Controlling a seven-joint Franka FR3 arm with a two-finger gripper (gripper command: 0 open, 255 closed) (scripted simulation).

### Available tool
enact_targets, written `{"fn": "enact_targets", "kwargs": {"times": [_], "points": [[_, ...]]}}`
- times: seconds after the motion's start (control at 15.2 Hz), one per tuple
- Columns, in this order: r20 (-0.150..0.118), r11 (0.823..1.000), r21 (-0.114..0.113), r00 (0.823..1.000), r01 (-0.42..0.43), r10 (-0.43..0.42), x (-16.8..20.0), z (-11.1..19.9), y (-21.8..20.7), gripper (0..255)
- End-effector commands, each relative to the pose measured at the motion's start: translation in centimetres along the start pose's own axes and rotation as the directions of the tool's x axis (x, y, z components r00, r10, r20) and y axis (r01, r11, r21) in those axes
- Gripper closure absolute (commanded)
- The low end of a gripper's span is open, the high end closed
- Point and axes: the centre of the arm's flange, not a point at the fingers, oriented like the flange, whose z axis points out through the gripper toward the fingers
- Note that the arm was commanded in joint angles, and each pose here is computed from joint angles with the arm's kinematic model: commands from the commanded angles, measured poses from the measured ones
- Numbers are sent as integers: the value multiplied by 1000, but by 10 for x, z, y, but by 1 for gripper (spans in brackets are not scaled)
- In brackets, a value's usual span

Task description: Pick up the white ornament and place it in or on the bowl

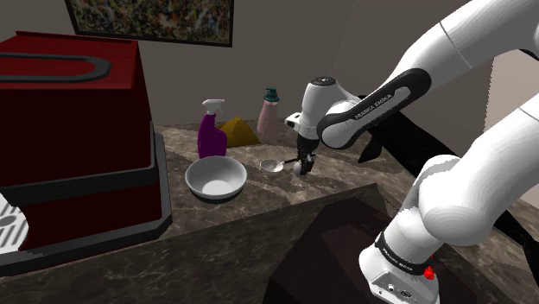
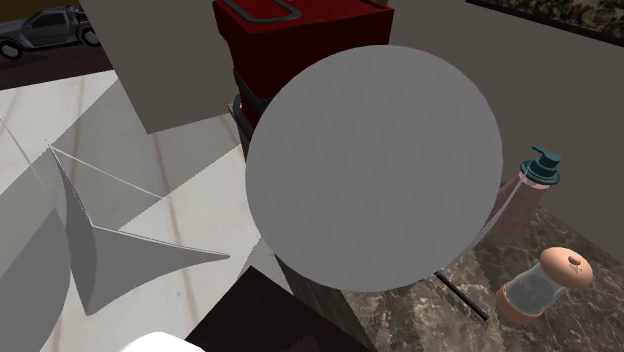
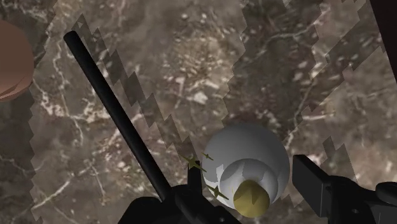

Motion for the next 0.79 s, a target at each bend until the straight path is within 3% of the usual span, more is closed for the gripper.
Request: {"fn": "enact_targets", "kwargs": {"times": [0.0,0.46,0.73], "points": [[1,1000,1,1000,-1,1,0,0,0,255],[1,1000,1,1000,-1,1,0,0,0,255],[1,1000,1,1000,-1,1,-2,-20,3,255]]}}
